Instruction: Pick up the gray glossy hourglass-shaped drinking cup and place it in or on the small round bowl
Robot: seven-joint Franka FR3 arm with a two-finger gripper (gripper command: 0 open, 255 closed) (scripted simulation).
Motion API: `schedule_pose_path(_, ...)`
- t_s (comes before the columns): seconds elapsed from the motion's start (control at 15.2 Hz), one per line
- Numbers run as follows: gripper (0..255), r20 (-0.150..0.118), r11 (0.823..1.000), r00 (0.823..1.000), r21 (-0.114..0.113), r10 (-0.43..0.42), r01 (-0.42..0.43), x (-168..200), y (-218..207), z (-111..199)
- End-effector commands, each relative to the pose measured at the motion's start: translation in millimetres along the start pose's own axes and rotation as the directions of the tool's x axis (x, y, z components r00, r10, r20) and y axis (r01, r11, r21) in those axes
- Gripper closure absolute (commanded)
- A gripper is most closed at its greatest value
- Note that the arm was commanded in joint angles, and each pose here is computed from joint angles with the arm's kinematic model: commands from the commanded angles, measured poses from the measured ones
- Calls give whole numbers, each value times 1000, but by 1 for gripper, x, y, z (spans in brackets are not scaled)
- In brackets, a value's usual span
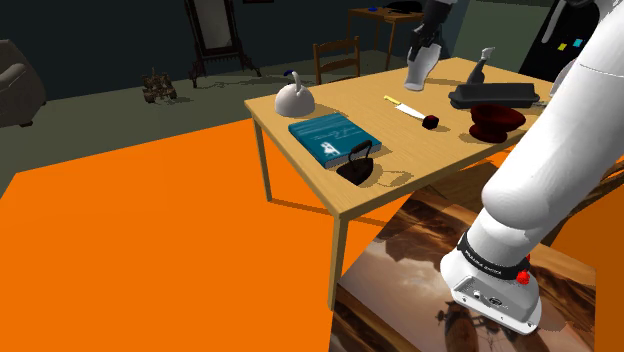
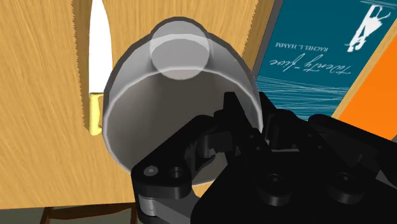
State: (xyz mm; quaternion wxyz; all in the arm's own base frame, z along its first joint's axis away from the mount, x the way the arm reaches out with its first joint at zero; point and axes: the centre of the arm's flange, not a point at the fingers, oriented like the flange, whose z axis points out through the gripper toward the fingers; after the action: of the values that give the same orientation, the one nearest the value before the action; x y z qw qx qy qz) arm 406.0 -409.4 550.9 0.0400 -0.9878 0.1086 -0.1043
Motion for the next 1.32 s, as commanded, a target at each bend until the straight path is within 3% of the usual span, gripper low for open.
schedule_pose_path(0.0, 255, 0, 1000, 1000, 0, -1, 1, -17, 20, -9)
schedule_pose_path(1.25, 255, 0, 1000, 1000, 0, -1, 1, -178, 196, -85)
